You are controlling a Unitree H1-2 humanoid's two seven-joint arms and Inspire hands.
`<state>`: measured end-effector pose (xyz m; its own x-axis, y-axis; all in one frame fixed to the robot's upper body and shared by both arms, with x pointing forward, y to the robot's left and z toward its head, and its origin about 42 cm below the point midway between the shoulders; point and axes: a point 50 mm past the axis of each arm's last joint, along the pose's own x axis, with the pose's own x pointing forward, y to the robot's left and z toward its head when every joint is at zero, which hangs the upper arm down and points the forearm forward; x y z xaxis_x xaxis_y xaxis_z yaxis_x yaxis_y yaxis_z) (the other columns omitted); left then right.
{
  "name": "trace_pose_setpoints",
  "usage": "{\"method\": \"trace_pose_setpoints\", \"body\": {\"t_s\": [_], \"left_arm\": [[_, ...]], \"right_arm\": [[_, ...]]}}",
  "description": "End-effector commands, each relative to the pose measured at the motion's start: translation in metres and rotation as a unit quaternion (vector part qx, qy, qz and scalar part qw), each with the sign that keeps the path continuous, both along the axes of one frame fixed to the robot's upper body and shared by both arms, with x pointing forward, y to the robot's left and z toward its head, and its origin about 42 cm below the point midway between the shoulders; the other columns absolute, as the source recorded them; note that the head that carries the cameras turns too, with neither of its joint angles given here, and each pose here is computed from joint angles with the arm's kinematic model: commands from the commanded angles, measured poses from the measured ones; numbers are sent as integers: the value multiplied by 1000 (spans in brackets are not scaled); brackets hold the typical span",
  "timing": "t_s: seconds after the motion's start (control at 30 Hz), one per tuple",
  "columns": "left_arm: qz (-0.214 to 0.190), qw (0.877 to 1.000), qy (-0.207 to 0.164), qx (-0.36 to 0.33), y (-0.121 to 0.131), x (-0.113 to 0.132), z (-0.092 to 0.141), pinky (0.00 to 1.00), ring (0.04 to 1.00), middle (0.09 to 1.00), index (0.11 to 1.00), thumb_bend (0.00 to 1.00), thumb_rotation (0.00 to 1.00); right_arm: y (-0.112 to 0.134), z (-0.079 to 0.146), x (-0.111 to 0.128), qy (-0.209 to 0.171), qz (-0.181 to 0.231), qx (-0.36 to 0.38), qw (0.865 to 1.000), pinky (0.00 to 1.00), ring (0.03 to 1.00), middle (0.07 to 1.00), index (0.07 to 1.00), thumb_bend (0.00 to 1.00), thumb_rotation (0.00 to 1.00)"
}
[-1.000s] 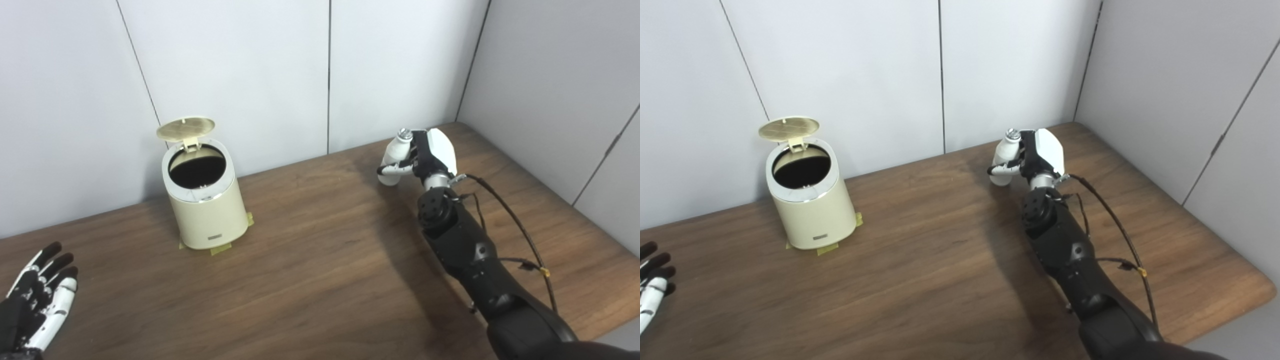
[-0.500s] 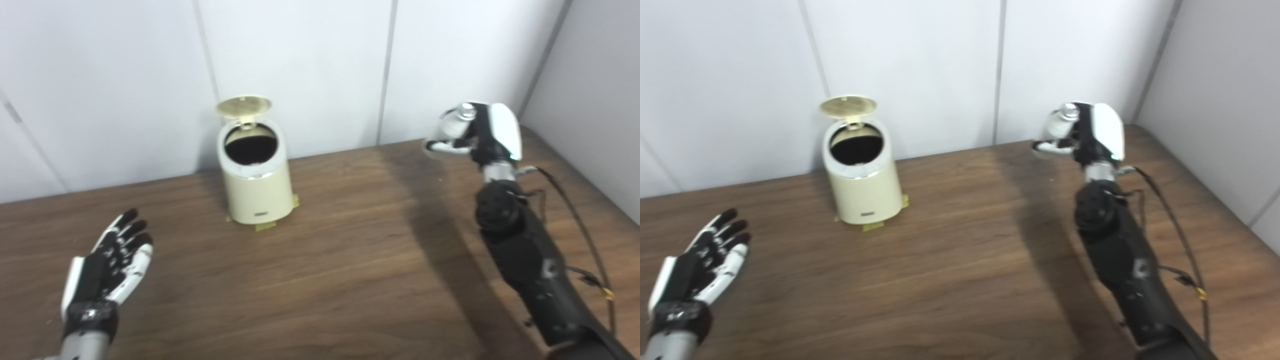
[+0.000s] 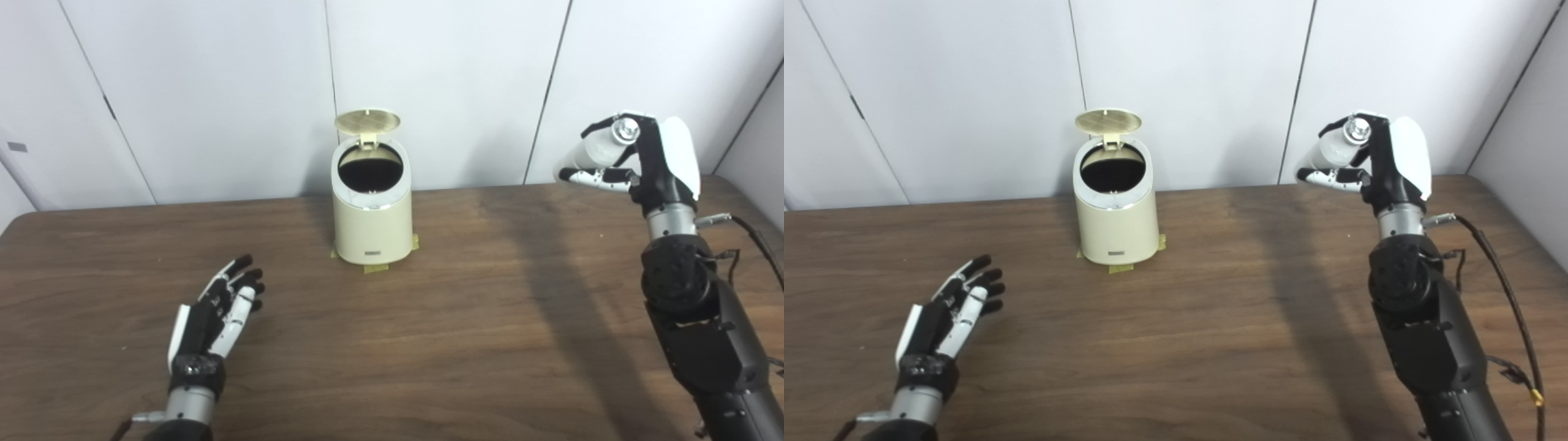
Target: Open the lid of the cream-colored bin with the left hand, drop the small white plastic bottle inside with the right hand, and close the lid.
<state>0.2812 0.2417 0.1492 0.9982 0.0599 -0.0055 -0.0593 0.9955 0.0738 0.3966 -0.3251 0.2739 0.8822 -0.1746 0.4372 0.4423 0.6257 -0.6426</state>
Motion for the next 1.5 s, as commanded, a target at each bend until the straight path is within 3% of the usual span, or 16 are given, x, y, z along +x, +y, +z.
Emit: {"method": "trace_pose_setpoints", "body": {"t_s": [0.0,0.3,0.43,0.73,1.1,1.47], "left_arm": [[6,999,-37,-12,-4,4,9,778,808,832,897,406,577],[16,998,-46,-30,-16,-1,1,796,817,830,897,410,554],[19,998,-52,-24,-19,-2,1,784,818,830,898,410,570],[17,998,-58,-15,-25,-5,2,783,825,832,905,405,594],[23,998,-50,-3,-32,-8,-1,777,819,833,904,396,587],[26,998,-51,-5,-34,-9,-1,768,813,829,903,400,592]], "right_arm": [[14,38,0,-56,25,-8,998,359,421,493,483,523,0],[67,68,-8,-90,85,-19,992,298,384,474,523,518,0],[92,76,-5,-96,122,-9,988,318,394,469,511,520,0],[151,88,17,-129,199,1,971,316,400,484,504,520,0],[198,86,42,-114,231,41,965,328,405,490,508,520,0],[223,69,63,-93,252,75,960,333,407,499,492,520,0]]}}
